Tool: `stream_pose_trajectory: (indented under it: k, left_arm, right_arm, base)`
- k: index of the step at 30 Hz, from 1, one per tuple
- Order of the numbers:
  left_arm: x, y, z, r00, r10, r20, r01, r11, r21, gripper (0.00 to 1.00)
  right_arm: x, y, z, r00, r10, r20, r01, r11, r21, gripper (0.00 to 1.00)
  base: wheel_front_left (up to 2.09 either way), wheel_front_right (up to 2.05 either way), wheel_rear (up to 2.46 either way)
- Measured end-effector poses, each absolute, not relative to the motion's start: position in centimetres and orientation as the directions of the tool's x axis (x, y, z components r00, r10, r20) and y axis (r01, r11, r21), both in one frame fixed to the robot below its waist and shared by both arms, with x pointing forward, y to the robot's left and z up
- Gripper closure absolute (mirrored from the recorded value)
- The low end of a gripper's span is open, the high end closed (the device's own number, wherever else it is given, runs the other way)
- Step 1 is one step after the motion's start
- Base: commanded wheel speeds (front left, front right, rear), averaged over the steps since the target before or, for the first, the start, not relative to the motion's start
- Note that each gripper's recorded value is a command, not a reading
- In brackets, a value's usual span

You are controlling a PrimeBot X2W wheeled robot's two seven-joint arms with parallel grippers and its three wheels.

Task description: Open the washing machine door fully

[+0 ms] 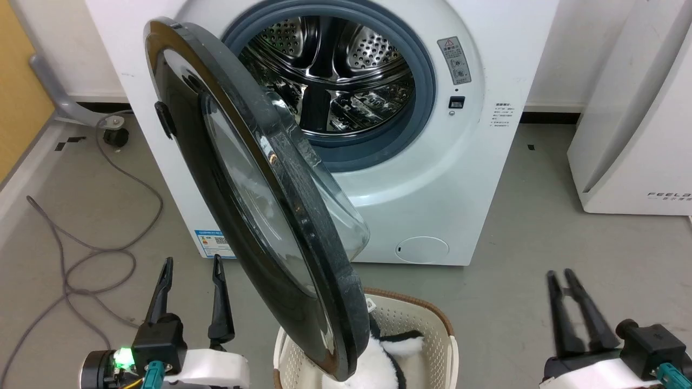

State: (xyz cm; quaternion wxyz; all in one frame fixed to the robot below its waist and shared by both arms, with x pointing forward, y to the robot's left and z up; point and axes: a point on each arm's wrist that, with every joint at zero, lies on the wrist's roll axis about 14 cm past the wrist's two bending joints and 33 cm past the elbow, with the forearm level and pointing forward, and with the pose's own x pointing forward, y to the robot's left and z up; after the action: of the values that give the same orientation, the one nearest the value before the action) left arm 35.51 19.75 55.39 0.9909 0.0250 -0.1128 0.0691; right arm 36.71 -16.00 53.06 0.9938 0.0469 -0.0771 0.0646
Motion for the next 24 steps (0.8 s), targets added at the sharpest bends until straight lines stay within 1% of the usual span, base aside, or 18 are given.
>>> stream_pose_trajectory:
  k: [3,4,5,6,7,10,13,19,24]
  left_arm:
    - [35.4,20.0,55.5,0.963,0.14,0.23,-0.151,0.988,0.032,0.0]
    - [35.4,20.2,55.6,0.962,0.144,0.232,-0.155,0.987,0.032,0.02]
    - [35.4,20.3,55.6,0.961,0.147,0.233,-0.158,0.987,0.03,0.58]
    - [35.3,20.4,55.8,0.959,0.15,0.24,-0.162,0.986,0.03,0.96]
    - [35.3,20.6,56.2,0.956,0.155,0.25,-0.167,0.985,0.029,1.0]
    - [35.2,21.1,57.3,0.946,0.158,0.284,-0.175,0.984,0.035,1.0]
    - [35.4,21.3,59.9,0.922,0.143,0.361,-0.172,0.984,0.049,1.0]
    - [35.0,19.8,67.0,0.826,0.072,0.559,-0.134,0.989,0.07,1.0]
    - [34.0,16.6,71.1,0.747,-0.034,0.664,-0.032,0.996,0.088,1.0]
  right_arm:
    - [36.7,-16.0,53.1,0.98,0.121,0.161,-0.136,0.987,0.087,0.0]
    - [36.7,-15.9,53.1,0.979,0.121,0.161,-0.137,0.987,0.087,0.0]
    - [36.7,-15.8,53.1,0.979,0.125,0.161,-0.14,0.987,0.083,0.0]
    - [36.8,-15.8,53.1,0.979,0.128,0.16,-0.142,0.987,0.078,0.0]
    - [36.8,-15.7,53.1,0.979,0.131,0.159,-0.144,0.987,0.076,0.0]
    - [36.8,-15.5,53.1,0.978,0.136,0.161,-0.149,0.986,0.07,0.0]
    - [36.8,-15.5,53.3,0.977,0.137,0.165,-0.149,0.987,0.065,0.0]
    - [36.8,-15.8,53.4,0.977,0.131,0.168,-0.141,0.989,0.052,0.0]
    - [36.7,-15.9,53.4,0.977,0.128,0.169,-0.139,0.989,0.051,0.0]
  base:
    - [0.0,0.0,0.0]
    - [0.0,0.0,0.0]
    - [0.0,0.0,0.0]
    - [0.0,0.0,0.0]
    - [0.0,0.0,0.0]
    - [0.0,0.0,0.0]
    - [0.0,0.0,0.0]
    - [0.0,0.0,0.0]
    - [0.0,0.0,0.0]
